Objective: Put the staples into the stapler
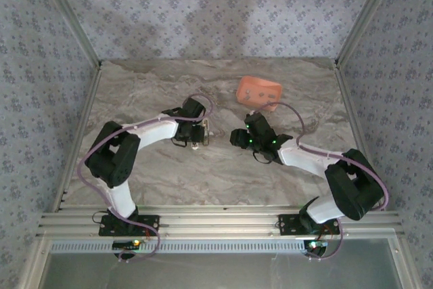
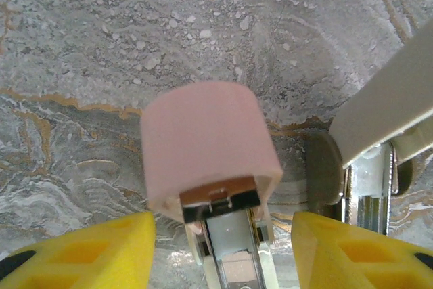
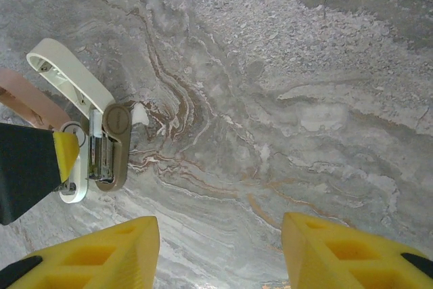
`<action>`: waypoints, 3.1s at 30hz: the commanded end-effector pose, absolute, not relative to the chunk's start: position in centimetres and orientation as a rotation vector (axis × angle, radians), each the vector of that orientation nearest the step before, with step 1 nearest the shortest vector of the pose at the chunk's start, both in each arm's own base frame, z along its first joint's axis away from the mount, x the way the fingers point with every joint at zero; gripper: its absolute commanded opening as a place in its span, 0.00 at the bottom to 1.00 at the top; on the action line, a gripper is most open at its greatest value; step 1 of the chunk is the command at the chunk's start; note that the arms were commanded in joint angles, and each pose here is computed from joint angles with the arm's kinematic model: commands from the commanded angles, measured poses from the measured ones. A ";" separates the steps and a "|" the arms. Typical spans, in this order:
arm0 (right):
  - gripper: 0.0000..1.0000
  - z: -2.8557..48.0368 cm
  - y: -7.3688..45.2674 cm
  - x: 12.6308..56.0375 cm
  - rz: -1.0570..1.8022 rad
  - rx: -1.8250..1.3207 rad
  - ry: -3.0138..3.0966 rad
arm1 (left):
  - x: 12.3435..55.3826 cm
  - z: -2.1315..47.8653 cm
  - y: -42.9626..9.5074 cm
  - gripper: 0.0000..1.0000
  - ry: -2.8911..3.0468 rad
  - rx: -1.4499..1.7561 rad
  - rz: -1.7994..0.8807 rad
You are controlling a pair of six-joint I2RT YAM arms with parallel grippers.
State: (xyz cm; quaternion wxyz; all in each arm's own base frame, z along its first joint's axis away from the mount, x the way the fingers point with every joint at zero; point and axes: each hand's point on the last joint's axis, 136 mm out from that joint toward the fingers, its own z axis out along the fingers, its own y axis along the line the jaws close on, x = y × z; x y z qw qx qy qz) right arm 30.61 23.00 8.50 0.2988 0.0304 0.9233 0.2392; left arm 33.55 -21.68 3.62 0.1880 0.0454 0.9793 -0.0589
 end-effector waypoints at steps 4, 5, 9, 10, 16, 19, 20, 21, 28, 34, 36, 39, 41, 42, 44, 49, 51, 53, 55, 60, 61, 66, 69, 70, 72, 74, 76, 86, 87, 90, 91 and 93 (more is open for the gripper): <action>0.51 8.9 22.6 30.3 0.651 0.090 2.438 | 33.9 3.5 -22.2 0.54 2.768 0.160 -0.131; 0.51 8.9 22.6 30.3 0.650 0.092 2.439 | 34.0 3.3 -22.3 0.54 2.772 0.165 -0.125; 0.51 9.0 22.5 30.4 0.650 0.096 2.433 | 34.0 2.7 -22.0 0.50 2.790 0.174 -0.086; 0.51 9.0 22.4 30.4 0.649 0.094 2.433 | 34.0 2.6 -21.9 0.49 2.794 0.176 -0.077; 0.51 9.1 22.3 30.4 0.644 0.094 2.432 | 33.8 2.3 -21.3 0.41 2.807 0.181 -0.021; 0.51 9.1 22.3 30.3 0.647 0.095 2.431 | 33.8 2.4 -21.2 0.38 2.806 0.183 -0.012; 0.51 9.1 22.3 30.4 0.649 0.097 2.430 | 33.7 2.5 -21.1 0.38 2.807 0.184 -0.008; 0.51 9.1 22.4 30.4 0.649 0.096 2.430 | 33.7 2.6 -21.0 0.37 2.804 0.179 -0.007; 0.51 9.3 22.3 30.3 0.651 0.096 2.422 | 33.7 3.2 -20.0 0.35 2.778 0.149 0.042; 0.51 9.6 22.1 30.2 0.644 0.086 2.419 | 33.9 3.5 -20.2 0.40 2.764 0.119 0.017; 0.51 9.8 22.0 30.2 0.636 0.078 2.419 | 33.9 4.0 -20.3 0.44 2.753 0.109 0.005; 0.52 10.2 21.8 30.2 0.622 0.060 2.422 | 34.1 5.2 -20.3 0.51 2.724 0.096 -0.021; 0.52 10.4 21.6 30.2 0.609 0.049 2.425 | 34.1 6.2 -20.4 0.54 2.699 0.088 -0.046; 0.53 10.5 21.5 30.2 0.608 0.038 2.426 | 34.0 6.7 -20.3 0.55 2.685 0.080 -0.058; 0.54 10.8 21.5 30.4 0.611 0.027 2.437 | 33.9 7.7 -20.2 0.60 2.660 0.070 -0.079; 0.55 11.3 20.5 31.4 0.565 -0.060 2.492 | 33.5 10.4 -19.8 0.72 2.581 0.046 -0.146; 0.55 11.5 19.8 32.4 0.528 -0.107 2.516 | 33.2 11.4 -19.5 0.76 2.550 0.037 -0.164; 0.57 11.9 19.0 33.7 0.481 -0.148 2.539 | 33.0 12.2 -19.3 0.80 2.526 0.030 -0.182; 0.58 12.4 18.4 35.3 0.427 -0.201 2.548 | 32.9 12.6 -18.9 0.82 2.511 0.016 -0.193; 0.64 13.1 16.7 40.4 0.299 -0.294 2.565 | 32.7 12.6 -17.2 0.83 2.505 -0.040 -0.211; 0.65 12.9 16.3 41.5 0.292 -0.303 2.576 | 32.7 12.6 -16.9 0.83 2.505 -0.053 -0.215; 0.67 11.5 14.4 46.0 0.264 -0.264 2.655 | 32.8 12.6 -16.0 0.84 2.493 -0.093 -0.234; 0.64 10.4 12.9 48.2 0.268 -0.177 2.698 | 32.8 12.3 -15.8 0.84 2.501 -0.097 -0.229; 0.63 10.0 12.6 48.7 0.283 -0.156 2.716 | 32.9 12.2 -15.7 0.84 2.503 -0.099 -0.224; 0.61 9.1 11.9 49.5 0.281 -0.127 2.743 | 32.9 12.0 -15.6 0.84 2.512 -0.102 -0.221; 0.59 8.2 11.6 50.0 0.272 -0.116 2.765 | 32.9 11.8 -15.5 0.84 2.516 -0.107 -0.220; 0.57 7.2 11.1 50.3 0.254 -0.109 2.791 | 33.0 11.6 -15.4 0.84 2.520 -0.110 -0.218; 0.52 5.4 10.9 47.8 0.244 -0.132 2.934 | 33.0 11.0 -15.2 0.84 2.534 -0.111 -0.207; 0.52 5.4 10.9 47.4 0.243 -0.136 2.945 | 33.0 11.1 -15.2 0.84 2.534 -0.112 -0.207; 0.51 5.6 11.0 46.2 0.222 -0.191 2.969 | 33.0 11.1 -15.2 0.84 2.535 -0.108 -0.208; 0.51 5.7 11.2 45.8 0.226 -0.199 2.973 | 32.9 11.1 -15.2 0.84 2.536 -0.104 -0.207; 0.51 5.9 11.4 45.0 0.231 -0.207 2.980 | 32.8 11.1 -15.2 0.84 2.536 -0.102 -0.207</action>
